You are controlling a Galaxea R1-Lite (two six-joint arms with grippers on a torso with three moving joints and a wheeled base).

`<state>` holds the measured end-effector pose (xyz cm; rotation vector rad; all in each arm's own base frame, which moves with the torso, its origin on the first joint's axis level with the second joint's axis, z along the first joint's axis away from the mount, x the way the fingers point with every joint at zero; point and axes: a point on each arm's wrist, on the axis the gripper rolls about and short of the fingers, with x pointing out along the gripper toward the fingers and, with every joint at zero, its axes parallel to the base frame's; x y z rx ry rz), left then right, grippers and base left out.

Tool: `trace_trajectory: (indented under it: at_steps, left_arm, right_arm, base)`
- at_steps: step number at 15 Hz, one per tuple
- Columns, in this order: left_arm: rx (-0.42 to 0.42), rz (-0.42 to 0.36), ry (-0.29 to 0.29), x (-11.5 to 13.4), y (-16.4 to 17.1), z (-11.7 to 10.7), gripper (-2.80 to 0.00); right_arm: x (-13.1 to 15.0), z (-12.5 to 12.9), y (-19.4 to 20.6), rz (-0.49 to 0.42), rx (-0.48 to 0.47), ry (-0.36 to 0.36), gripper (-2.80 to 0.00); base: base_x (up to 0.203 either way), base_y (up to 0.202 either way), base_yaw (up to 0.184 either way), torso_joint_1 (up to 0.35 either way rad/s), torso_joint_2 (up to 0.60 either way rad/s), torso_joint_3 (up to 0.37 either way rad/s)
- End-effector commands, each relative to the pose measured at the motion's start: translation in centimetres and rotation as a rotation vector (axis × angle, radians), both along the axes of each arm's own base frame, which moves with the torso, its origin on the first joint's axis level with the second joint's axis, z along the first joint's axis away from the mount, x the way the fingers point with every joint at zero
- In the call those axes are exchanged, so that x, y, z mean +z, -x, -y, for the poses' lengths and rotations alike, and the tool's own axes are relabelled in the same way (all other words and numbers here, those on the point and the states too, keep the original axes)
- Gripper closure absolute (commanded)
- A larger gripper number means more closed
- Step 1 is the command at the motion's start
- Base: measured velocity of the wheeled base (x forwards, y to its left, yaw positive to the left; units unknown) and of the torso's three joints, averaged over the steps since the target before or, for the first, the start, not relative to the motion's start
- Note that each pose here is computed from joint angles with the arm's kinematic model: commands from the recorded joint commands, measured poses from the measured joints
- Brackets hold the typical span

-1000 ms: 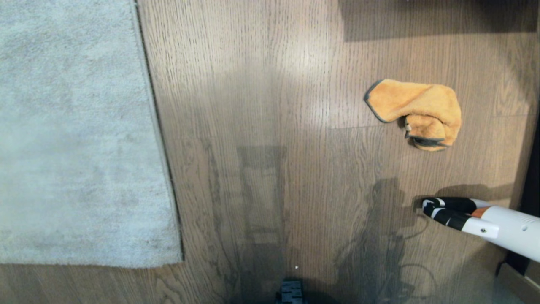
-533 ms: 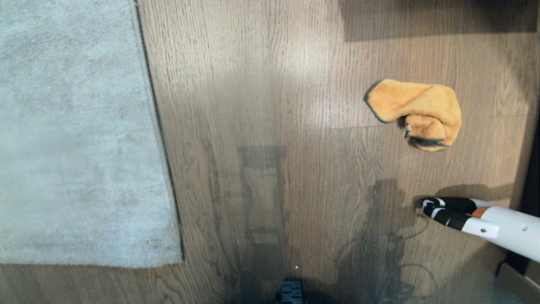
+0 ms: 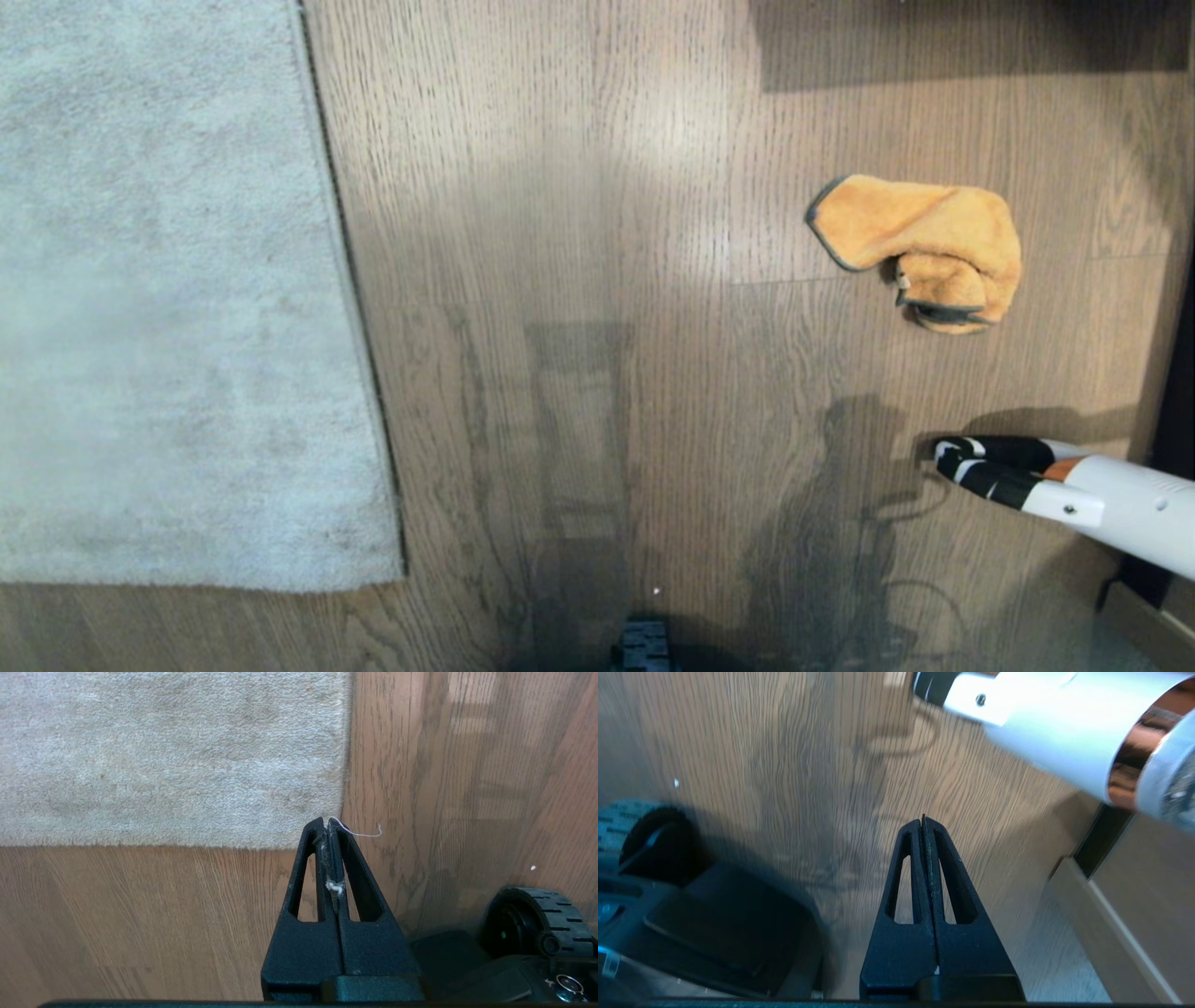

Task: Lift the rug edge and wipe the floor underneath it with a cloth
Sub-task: Pick up the rag

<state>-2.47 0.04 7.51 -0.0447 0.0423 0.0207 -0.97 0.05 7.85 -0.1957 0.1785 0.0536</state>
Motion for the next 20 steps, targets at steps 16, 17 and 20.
trace_trajectory:
  at_steps: [16,17,20]
  left_arm:
    - [0.000,0.000,-0.001,0.0,0.0,0.0,0.00]
    - [0.000,0.000,-0.001,0.0,0.0,0.0,0.00]
    - [0.000,0.000,0.000,0.0,0.0,0.0,0.00]
  right_arm:
    - [7.5,-1.1,-5.7,-0.114,0.235,0.042,0.00]
    - [8.0,-1.3,-6.7,-0.119,0.236,0.042,0.00]
    - [9.5,-2.1,-10.2,-0.105,0.237,0.041,0.00]
  base:
    - [0.000,0.000,0.000,0.000,0.00,0.000]
    - [0.000,0.000,0.000,0.000,0.00,0.000]
    - [0.000,0.000,0.000,0.000,0.00,0.000]
